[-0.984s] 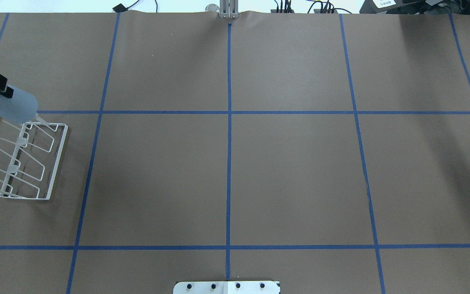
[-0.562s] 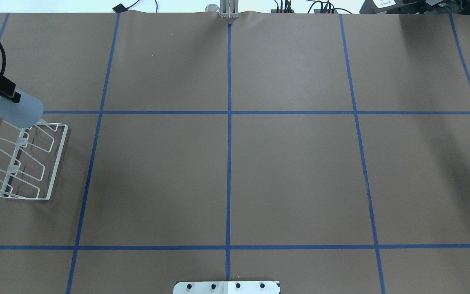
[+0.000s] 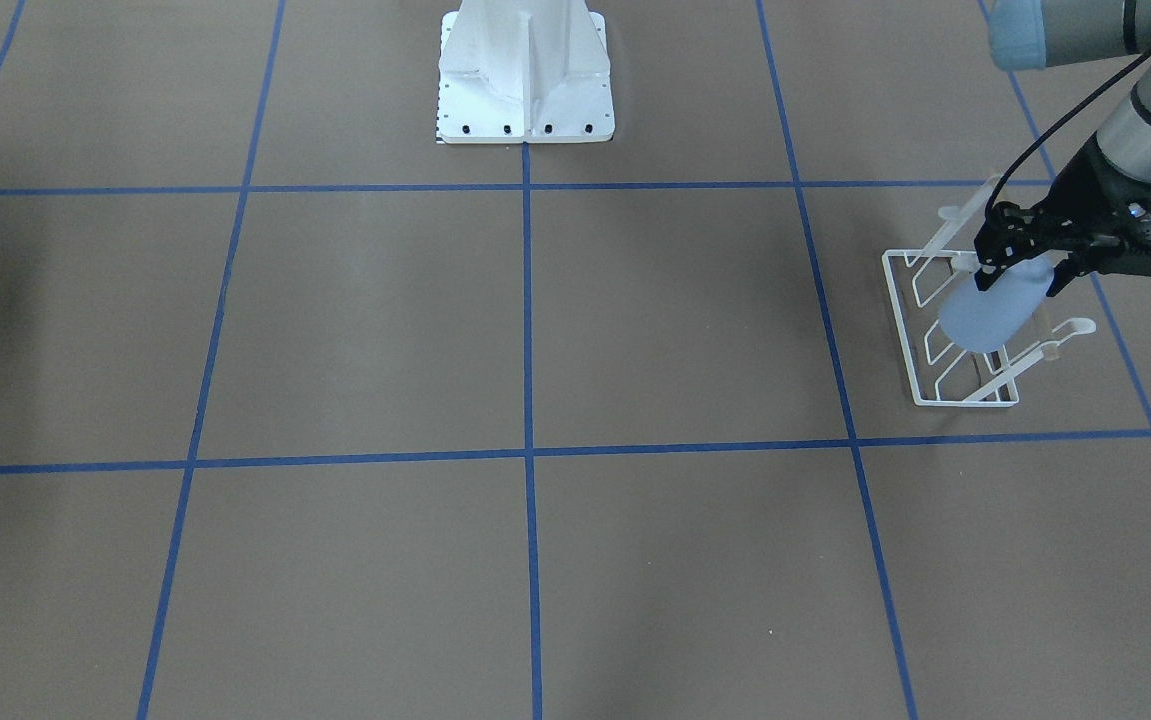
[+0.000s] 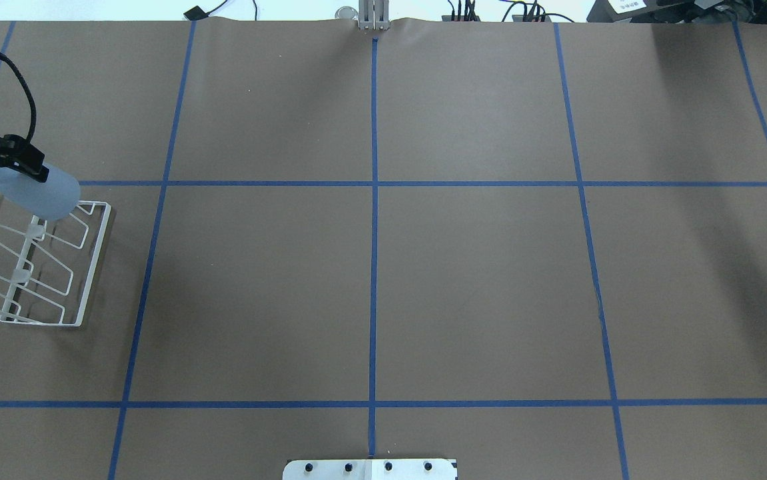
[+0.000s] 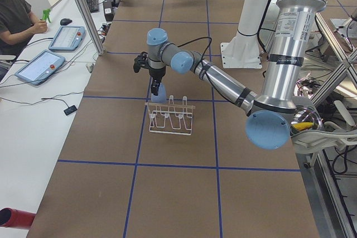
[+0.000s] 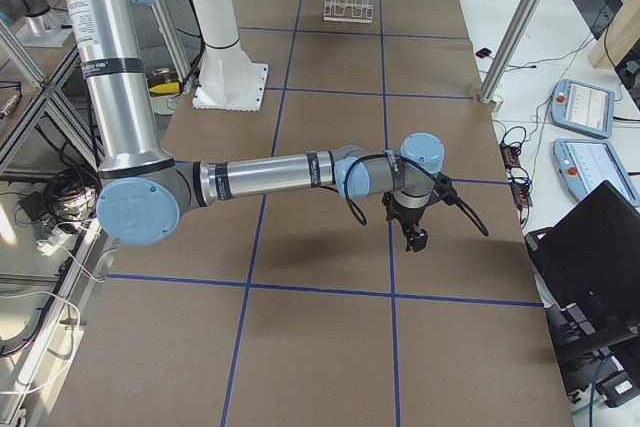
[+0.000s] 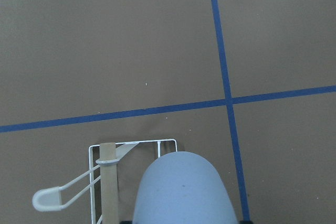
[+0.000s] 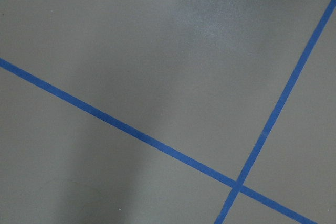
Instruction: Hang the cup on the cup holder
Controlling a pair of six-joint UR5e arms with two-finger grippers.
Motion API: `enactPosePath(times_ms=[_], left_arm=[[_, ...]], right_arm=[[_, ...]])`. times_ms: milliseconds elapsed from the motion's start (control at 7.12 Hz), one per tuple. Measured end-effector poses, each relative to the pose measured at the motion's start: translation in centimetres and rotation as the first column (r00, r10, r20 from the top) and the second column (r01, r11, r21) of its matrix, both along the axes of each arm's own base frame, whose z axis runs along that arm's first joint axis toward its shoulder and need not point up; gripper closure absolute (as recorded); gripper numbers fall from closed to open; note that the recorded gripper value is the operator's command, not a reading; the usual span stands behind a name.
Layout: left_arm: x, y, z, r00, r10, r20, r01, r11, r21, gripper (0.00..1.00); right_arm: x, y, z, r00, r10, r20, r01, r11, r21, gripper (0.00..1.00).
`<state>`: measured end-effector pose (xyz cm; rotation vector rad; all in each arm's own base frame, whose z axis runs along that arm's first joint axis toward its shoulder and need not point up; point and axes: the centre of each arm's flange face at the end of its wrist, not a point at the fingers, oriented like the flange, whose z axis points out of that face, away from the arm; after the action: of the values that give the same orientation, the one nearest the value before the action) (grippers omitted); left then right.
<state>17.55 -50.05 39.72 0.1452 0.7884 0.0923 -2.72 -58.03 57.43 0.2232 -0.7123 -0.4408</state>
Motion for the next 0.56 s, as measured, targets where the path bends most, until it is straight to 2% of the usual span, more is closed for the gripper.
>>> enactPosePath(times_ms=[562], left_arm=[[2.5,-0.7,1.6,0.999,0.038,0.015,-0.038,0.999,-0.027,1.0]], right_arm=[[-0.1,-0.1,-0.1,1.0,0.006,0.001,-0.006,1.0,-0.005,0.0]])
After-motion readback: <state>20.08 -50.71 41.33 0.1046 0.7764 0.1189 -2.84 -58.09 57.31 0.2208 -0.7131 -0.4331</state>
